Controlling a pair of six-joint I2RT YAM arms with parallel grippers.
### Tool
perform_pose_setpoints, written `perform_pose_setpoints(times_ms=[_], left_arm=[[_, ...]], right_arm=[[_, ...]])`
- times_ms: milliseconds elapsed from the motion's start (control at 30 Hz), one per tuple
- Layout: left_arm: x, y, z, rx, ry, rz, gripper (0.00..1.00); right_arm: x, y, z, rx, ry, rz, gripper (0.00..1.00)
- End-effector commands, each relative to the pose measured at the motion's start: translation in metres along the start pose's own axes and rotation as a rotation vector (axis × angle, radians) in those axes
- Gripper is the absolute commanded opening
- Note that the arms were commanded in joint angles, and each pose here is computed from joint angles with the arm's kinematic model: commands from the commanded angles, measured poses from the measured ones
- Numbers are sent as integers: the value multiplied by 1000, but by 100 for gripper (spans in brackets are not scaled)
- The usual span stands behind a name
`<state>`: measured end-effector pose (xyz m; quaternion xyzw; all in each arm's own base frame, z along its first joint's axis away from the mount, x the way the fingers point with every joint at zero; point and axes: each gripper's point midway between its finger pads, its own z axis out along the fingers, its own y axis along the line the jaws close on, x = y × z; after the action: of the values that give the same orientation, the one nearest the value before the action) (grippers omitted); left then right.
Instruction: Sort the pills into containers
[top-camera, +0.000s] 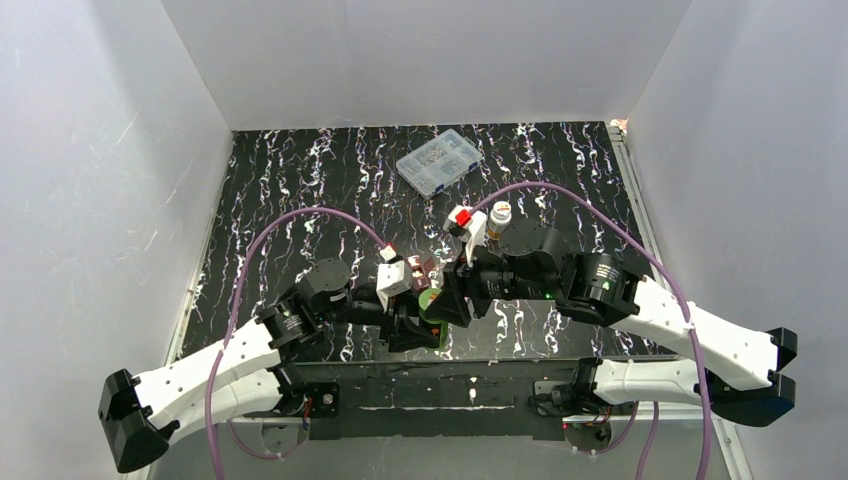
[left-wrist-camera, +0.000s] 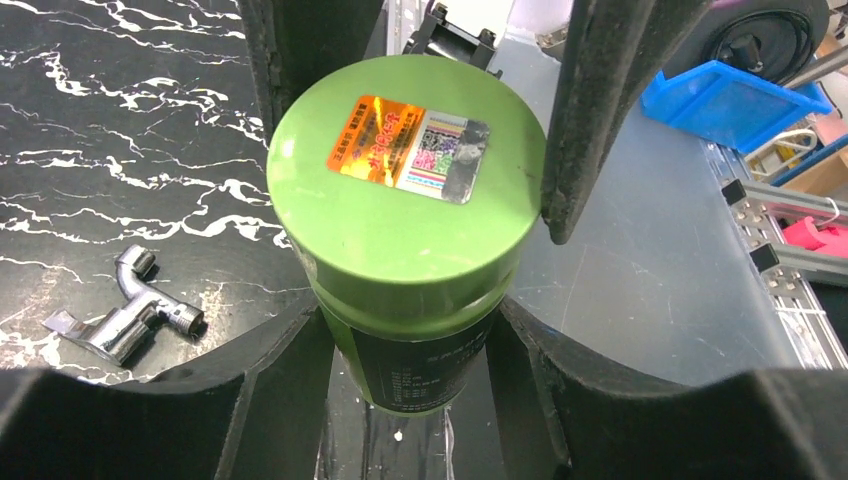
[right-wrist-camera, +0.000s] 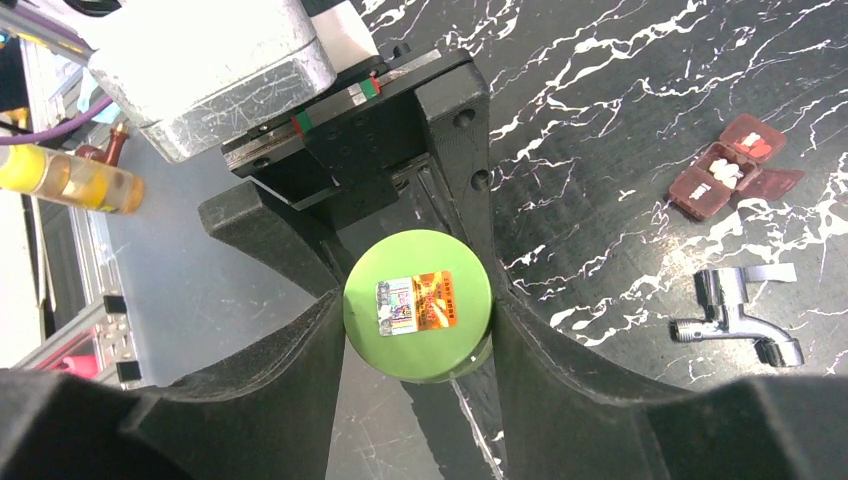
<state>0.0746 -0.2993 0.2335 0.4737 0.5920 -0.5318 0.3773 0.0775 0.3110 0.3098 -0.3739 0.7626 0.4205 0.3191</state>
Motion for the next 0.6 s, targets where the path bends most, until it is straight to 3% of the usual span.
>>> perform_pose_setpoints(times_ms=[0,567], left_arm=[[-45,-4,-3,-10,-178,70,0],[-61,4,-7,-69,-236,84,0]], right_arm=[[-2,-7,3,30,-50,18,32],[-3,-10,10,36,-98,70,28]])
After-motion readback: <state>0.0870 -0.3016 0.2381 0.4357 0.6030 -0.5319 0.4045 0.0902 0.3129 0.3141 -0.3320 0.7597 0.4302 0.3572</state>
